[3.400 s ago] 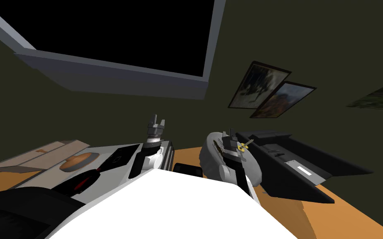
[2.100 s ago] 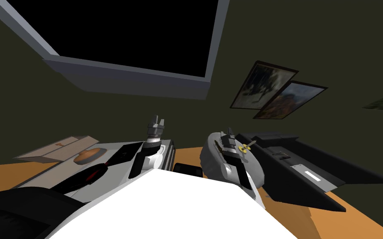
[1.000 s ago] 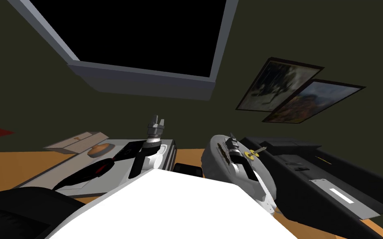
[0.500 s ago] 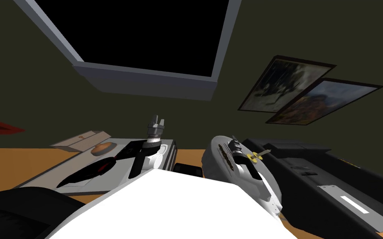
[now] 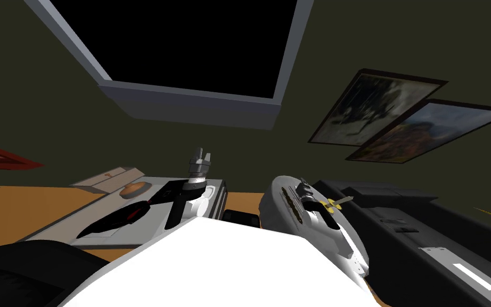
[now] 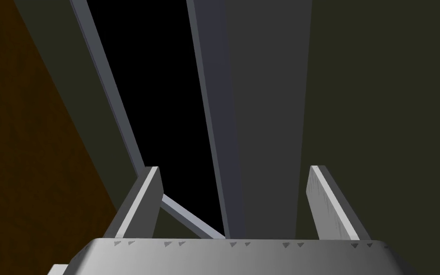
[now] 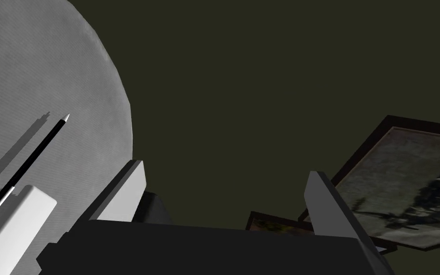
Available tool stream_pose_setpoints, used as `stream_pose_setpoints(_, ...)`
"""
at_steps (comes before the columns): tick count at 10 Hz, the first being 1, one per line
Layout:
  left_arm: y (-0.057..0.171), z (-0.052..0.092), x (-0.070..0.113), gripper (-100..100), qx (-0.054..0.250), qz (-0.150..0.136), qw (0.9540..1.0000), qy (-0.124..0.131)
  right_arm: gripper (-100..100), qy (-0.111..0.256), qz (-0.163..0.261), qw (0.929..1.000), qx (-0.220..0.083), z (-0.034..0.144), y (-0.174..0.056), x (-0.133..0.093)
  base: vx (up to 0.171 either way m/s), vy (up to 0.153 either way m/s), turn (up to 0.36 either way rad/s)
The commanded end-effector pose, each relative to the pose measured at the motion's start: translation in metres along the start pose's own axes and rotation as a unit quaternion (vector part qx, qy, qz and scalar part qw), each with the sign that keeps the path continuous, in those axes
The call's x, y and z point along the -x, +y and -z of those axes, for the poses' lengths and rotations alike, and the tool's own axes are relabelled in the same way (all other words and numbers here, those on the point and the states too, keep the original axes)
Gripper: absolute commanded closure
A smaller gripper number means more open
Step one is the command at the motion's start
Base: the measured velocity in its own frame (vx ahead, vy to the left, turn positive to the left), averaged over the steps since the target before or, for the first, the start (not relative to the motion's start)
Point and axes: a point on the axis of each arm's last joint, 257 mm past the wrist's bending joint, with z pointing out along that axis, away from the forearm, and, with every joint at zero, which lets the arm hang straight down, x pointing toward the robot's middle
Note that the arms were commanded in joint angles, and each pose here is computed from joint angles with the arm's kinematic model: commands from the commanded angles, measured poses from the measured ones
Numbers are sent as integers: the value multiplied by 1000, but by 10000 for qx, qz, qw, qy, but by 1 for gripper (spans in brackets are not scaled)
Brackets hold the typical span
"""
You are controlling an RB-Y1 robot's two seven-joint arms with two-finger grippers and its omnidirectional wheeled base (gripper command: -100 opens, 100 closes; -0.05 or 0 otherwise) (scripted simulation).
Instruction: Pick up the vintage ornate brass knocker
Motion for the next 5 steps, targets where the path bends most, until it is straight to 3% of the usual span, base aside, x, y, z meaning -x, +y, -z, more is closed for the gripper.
stream_pose_setpoints(1,0,0,0,0,0,0,10000,0,-100,-31,-20,10000,-69,-1,-6,5,37,1,-74)
stream_pose_setpoints(2,0,0,0,0,0,0,10000,0,-100,-214,-115,9990,-384,-5,-23,28,38,-1,71)
stream_pose_setpoints(3,0,0,0,0,0,0,10000,0,-100,-232,-119,9986,-451,-5,-28,30,28,-1,68)
stream_pose_setpoints(4,0,0,0,0,0,0,10000,0,-100,-415,-239,9966,-674,-8,-40,53,24,-1,67)
stream_pose_setpoints(5,0,0,0,0,0,0,10000,0,-100,-441,-247,9956,-785,-7,-48,56,11,0,32)
